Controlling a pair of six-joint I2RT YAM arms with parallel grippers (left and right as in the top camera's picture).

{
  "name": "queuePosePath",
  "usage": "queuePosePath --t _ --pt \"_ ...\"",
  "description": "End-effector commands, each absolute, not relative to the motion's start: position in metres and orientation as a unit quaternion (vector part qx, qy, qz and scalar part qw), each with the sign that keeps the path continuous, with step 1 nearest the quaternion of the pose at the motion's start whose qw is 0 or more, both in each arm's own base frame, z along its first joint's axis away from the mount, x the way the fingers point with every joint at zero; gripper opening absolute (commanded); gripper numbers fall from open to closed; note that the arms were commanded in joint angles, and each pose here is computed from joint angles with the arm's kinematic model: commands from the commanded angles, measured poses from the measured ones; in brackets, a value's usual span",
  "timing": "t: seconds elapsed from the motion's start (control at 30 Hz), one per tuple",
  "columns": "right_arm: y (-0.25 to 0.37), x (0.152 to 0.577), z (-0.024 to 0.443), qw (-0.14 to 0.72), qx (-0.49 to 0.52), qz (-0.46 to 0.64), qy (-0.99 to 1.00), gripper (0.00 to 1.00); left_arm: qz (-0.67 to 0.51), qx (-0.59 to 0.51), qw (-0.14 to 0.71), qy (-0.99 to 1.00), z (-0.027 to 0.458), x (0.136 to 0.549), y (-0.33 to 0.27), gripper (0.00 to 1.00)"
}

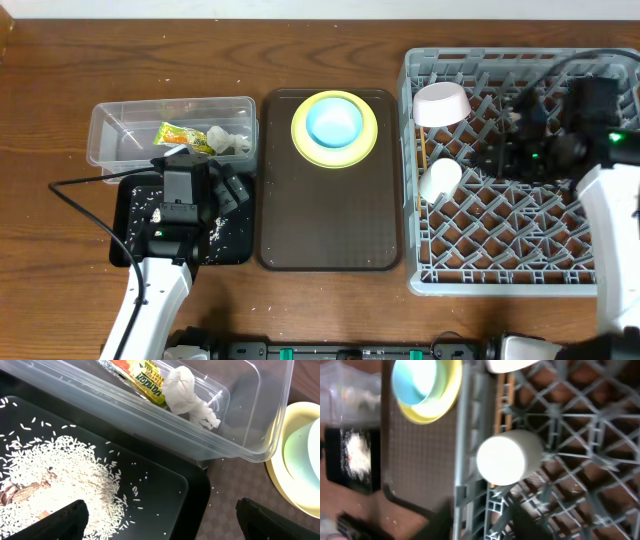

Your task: Sort waste into correct bins and load items into the dishwasher rack

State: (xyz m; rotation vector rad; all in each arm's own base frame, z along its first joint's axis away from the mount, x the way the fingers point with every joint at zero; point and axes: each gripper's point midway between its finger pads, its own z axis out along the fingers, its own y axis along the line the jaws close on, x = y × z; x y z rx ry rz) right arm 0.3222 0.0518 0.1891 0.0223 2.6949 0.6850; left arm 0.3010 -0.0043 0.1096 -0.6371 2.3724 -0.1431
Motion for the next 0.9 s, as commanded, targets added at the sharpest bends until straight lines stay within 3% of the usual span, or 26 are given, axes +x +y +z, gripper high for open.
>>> queuePosePath --t 0.0,0.3,0.87 --pt "0.077 0.317 0.192 0.174 -0.027 0.238 0.955 0.99 -0.054 -0.244 0.339 0.907 0.115 0.304 -0.003 0.97" --pt "0.124 0.296 0.19 0.137 -0.083 0.252 0.954 0.99 -0.054 -0.244 0.339 0.907 0.115 0.304 -0.003 0.97" --pt "0.124 0.295 0.189 0.137 -0.085 0.247 0.955 0.99 -0.054 -0.244 0.339 0.907 0.115 0.304 -0.003 0.97"
